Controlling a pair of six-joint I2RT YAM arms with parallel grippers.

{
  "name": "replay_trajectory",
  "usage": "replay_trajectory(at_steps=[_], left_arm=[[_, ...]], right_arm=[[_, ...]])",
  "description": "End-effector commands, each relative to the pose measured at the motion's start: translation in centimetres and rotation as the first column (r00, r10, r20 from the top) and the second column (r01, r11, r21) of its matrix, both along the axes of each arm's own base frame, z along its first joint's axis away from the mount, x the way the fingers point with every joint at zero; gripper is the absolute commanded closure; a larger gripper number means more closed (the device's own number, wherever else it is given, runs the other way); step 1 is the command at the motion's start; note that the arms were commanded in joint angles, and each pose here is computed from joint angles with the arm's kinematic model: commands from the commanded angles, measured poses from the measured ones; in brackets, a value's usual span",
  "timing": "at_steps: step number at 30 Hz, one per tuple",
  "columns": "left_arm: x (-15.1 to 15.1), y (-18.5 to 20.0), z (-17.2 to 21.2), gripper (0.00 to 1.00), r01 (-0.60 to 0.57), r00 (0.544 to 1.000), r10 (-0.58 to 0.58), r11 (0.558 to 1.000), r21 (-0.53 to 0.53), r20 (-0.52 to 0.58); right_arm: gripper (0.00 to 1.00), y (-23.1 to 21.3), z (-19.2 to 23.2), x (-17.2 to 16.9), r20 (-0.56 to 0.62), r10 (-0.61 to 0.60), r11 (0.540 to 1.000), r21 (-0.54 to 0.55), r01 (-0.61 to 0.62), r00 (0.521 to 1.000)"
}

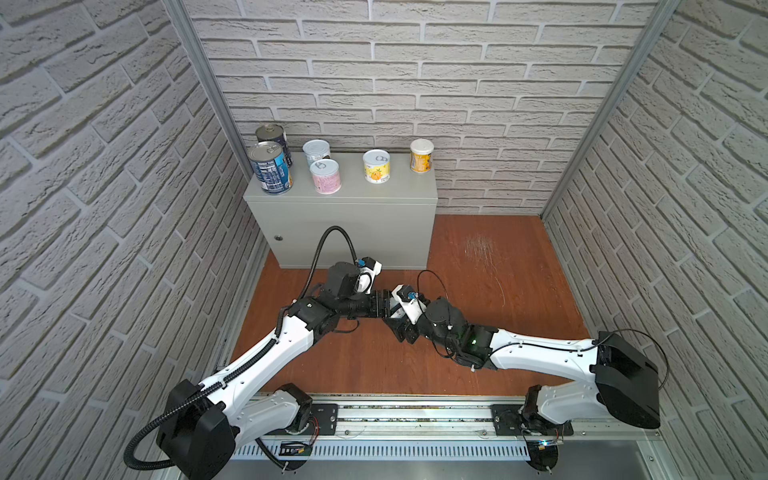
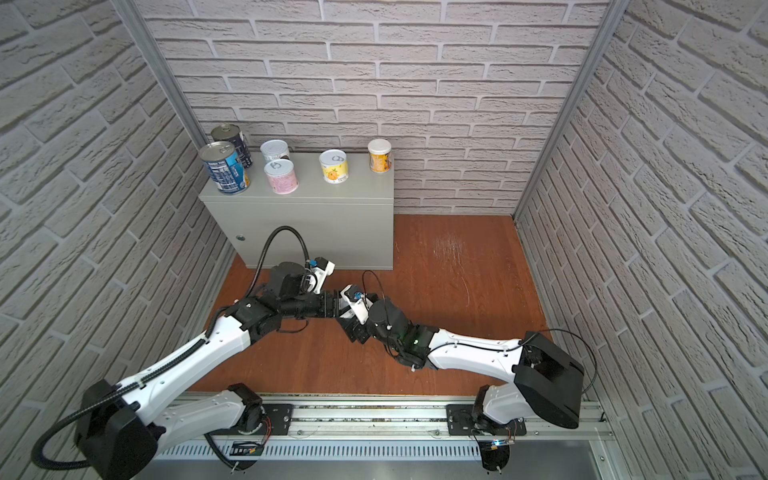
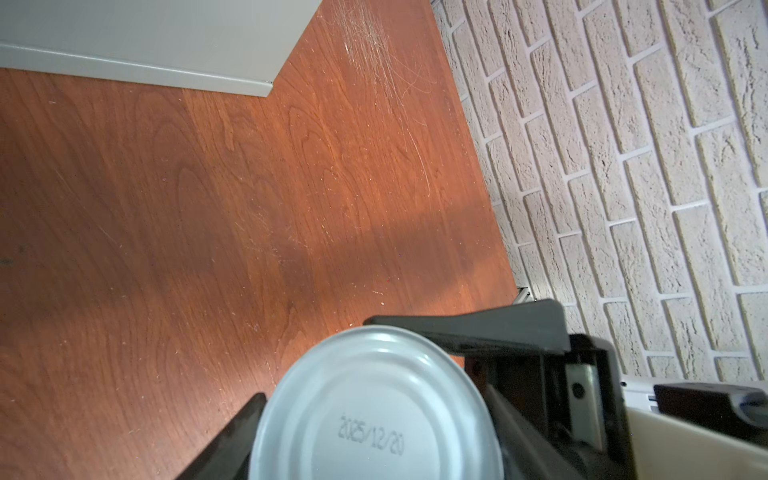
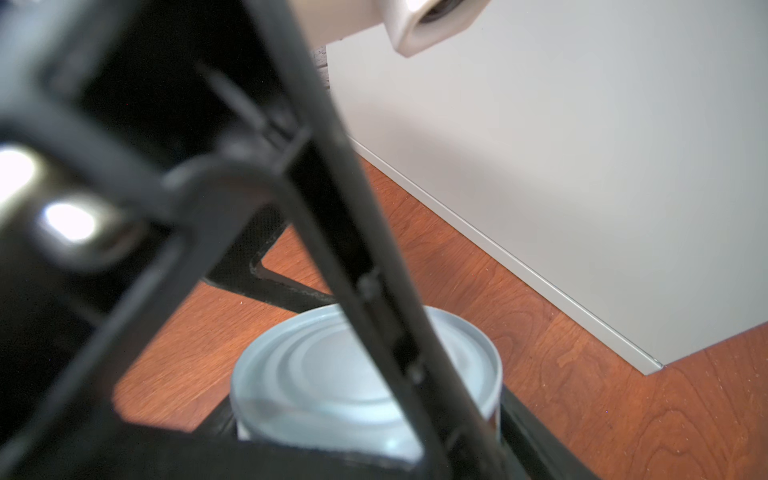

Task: Place and organize the canned foods onto the counter
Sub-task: 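Close the right gripper on the white-lidded can and open the left gripper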

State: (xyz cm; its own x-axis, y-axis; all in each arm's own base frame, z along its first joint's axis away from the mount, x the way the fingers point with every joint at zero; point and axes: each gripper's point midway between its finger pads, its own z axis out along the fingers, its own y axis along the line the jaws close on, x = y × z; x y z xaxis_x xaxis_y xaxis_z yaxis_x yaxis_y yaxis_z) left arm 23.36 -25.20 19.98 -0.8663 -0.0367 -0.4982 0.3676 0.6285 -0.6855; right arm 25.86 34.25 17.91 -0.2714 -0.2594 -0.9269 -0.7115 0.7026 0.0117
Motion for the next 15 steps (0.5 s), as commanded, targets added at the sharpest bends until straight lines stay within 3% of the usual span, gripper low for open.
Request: replay_trajectory(at_steps=[1, 2, 5, 15], left_arm=[[0.0, -1.5, 3.0, 0.51, 0.069, 0.995, -0.061, 0.992, -0.103, 0.079], [0.0, -1.5, 3.0, 0.5, 0.068, 0.995, -0.061, 0.992, -0.102, 0.078], [0.4, -1.1, 2.4, 0.34, 0.061, 0.995, -0.054, 0.995, -0.078, 0.081], [1.5, -1.0, 1.4, 0.1, 0.064, 0.995, -0.059, 0.995, -0.072, 0.078]], right_arm=[[0.34, 0.8, 2.5, 0.9, 0.055, -0.027, 0.997, 0.073, 0.023, 0.998], [0.35, 0.7, 2.6, 0.9, 0.054, -0.03, 0.997, 0.076, 0.026, 0.998], [0.35, 0.5, 3.2, 0.7, 0.052, -0.033, 0.995, 0.1, 0.028, 0.998], [0.36, 0.5, 2.7, 1.1, 0.033, -0.056, 0.994, 0.093, 0.053, 0.998]])
